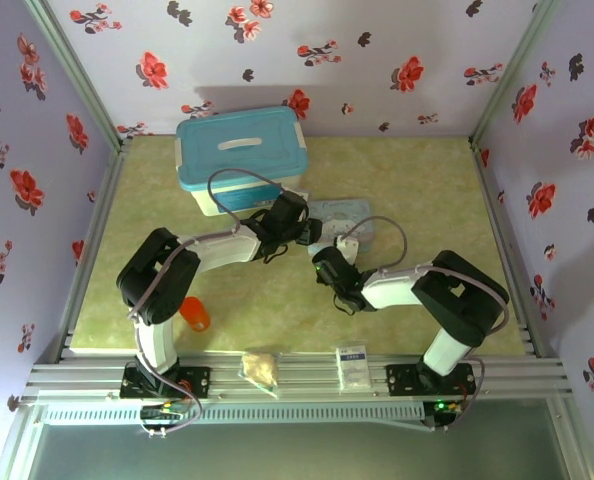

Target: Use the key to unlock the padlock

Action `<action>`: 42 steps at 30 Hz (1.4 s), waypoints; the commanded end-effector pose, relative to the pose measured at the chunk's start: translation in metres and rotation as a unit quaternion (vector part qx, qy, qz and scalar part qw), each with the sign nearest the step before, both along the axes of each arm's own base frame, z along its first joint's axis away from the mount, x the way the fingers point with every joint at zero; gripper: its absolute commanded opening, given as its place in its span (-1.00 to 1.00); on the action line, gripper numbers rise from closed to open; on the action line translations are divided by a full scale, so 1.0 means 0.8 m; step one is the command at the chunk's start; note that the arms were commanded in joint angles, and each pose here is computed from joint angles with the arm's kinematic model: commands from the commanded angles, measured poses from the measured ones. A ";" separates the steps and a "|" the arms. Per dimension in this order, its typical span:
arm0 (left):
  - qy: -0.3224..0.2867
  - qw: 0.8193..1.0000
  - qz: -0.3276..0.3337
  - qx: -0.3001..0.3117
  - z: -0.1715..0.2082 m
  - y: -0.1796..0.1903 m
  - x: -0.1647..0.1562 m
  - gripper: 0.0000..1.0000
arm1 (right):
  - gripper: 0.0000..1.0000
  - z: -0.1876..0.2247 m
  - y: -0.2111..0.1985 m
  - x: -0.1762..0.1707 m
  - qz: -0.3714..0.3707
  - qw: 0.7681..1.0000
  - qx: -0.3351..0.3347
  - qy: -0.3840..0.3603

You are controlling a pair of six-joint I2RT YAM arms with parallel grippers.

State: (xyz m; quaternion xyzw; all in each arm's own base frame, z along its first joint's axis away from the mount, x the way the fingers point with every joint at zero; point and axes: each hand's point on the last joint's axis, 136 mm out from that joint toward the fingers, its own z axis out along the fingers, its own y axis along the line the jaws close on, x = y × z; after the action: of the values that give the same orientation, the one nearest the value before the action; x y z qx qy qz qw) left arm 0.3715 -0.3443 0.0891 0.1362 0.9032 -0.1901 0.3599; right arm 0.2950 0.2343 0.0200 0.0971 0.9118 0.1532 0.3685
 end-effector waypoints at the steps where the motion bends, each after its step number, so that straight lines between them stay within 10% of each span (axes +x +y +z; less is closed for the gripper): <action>1: 0.062 0.995 0.016 0.077 -0.067 0.045 -0.021 0.21 | -0.84 -0.012 -0.014 0.004 -0.025 0.999 0.028 0.009; 17: 0.061 0.995 0.014 0.075 -0.064 0.044 -0.020 0.21 | -0.84 0.010 -0.047 -0.004 -0.054 0.997 0.043 -0.016; 26: 0.053 0.997 0.006 0.055 -0.039 0.035 -0.017 0.22 | 0.15 0.041 -0.052 -0.012 0.000 1.000 -0.023 -0.020; 42: 0.052 0.997 0.007 0.049 -0.034 0.032 -0.007 0.24 | 0.16 0.000 -0.018 0.008 0.028 0.987 -0.154 0.038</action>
State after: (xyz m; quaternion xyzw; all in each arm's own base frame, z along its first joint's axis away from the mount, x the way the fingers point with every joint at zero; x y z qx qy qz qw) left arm 0.3750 -0.3377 0.0899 0.1325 0.9092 -0.1865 0.3478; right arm 0.2992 0.2270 0.0243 0.0260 0.9387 0.0541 0.3395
